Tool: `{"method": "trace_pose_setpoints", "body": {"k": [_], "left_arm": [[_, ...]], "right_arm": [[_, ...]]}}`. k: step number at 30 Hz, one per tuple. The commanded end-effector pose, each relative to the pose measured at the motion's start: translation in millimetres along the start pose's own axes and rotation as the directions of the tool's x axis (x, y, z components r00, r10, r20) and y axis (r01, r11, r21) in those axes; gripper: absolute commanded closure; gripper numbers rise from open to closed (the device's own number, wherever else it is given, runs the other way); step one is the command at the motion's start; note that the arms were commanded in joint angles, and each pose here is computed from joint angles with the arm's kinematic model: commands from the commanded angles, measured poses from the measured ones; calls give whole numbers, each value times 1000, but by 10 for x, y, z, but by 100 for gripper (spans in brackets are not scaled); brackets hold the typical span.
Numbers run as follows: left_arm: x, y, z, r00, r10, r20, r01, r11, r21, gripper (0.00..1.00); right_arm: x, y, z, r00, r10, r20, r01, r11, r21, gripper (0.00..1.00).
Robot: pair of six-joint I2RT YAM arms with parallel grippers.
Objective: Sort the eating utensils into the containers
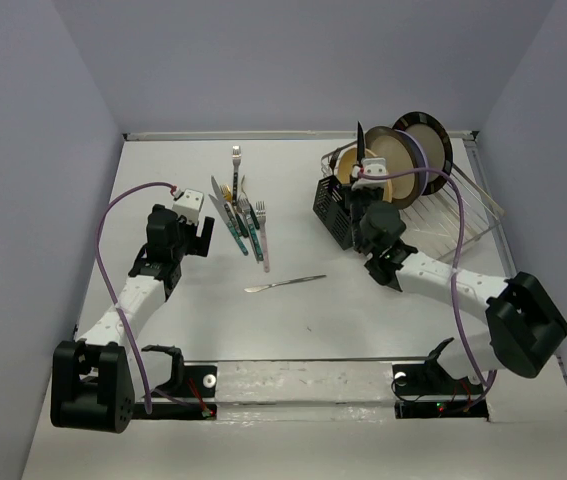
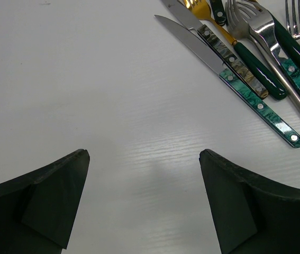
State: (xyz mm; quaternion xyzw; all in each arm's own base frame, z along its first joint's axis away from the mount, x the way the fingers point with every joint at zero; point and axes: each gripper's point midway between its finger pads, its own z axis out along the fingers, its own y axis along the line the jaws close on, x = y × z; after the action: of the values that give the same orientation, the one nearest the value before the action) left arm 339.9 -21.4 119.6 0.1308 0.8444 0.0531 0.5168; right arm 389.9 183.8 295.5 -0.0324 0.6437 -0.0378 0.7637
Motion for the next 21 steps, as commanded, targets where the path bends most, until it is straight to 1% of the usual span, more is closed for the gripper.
{"method": "trace_pose_setpoints", "body": {"k": [1, 3, 7, 8, 11, 15, 16, 17, 18, 19, 20, 21], "left_arm": [[-142, 63, -17, 998, 4, 57, -3, 1000, -23, 1], [-147, 62, -19, 998, 4, 59, -3, 1000, -22, 1], [-143, 62, -22, 998, 5, 59, -4, 1000, -22, 1], [-136, 60, -21, 998, 6, 58, -4, 1000, -22, 1], [-143, 63, -22, 998, 7, 59, -6, 1000, -22, 1], [-147, 61, -19, 998, 7, 60, -6, 1000, -21, 1], [-140, 57, -17, 998, 9, 57, -8, 1000, -19, 1], [-136, 55, -14, 998, 7, 56, -6, 1000, -18, 1], [-144, 55, -15, 998, 9, 57, -8, 1000, -17, 1], [-144, 55, -15, 998, 9, 57, -8, 1000, -17, 1], [-133, 49, -12, 998, 7, 55, -7, 1000, -15, 1], [-136, 49, -9, 998, 7, 55, -7, 1000, -15, 1]], "right_arm": [[-92, -65, 14, 995, 69, 69, -72, 997, 32, 100], [35, -7, 0, 996, 77, 47, -78, 997, 11, 100], [393, 102, -53, 995, 86, -51, -87, 996, -20, 100], [433, 119, -67, 992, 108, -64, -109, 994, -23, 100], [578, 127, -129, 988, 107, -110, -110, 993, -30, 100], [693, 116, -194, 985, 81, -153, -89, 995, -41, 100], [734, 123, -209, 982, 60, -180, -70, 996, -50, 85], [731, 126, -214, 980, 58, -190, -69, 996, -53, 77], [706, 129, -219, 979, 60, -194, -72, 996, -59, 62], [696, 127, -226, 978, 55, -201, -69, 996, -63, 62], [713, 124, -242, 975, 36, -220, -53, 996, -71, 52], [614, 124, -223, 977, 36, -211, -54, 996, -77, 48]]}}
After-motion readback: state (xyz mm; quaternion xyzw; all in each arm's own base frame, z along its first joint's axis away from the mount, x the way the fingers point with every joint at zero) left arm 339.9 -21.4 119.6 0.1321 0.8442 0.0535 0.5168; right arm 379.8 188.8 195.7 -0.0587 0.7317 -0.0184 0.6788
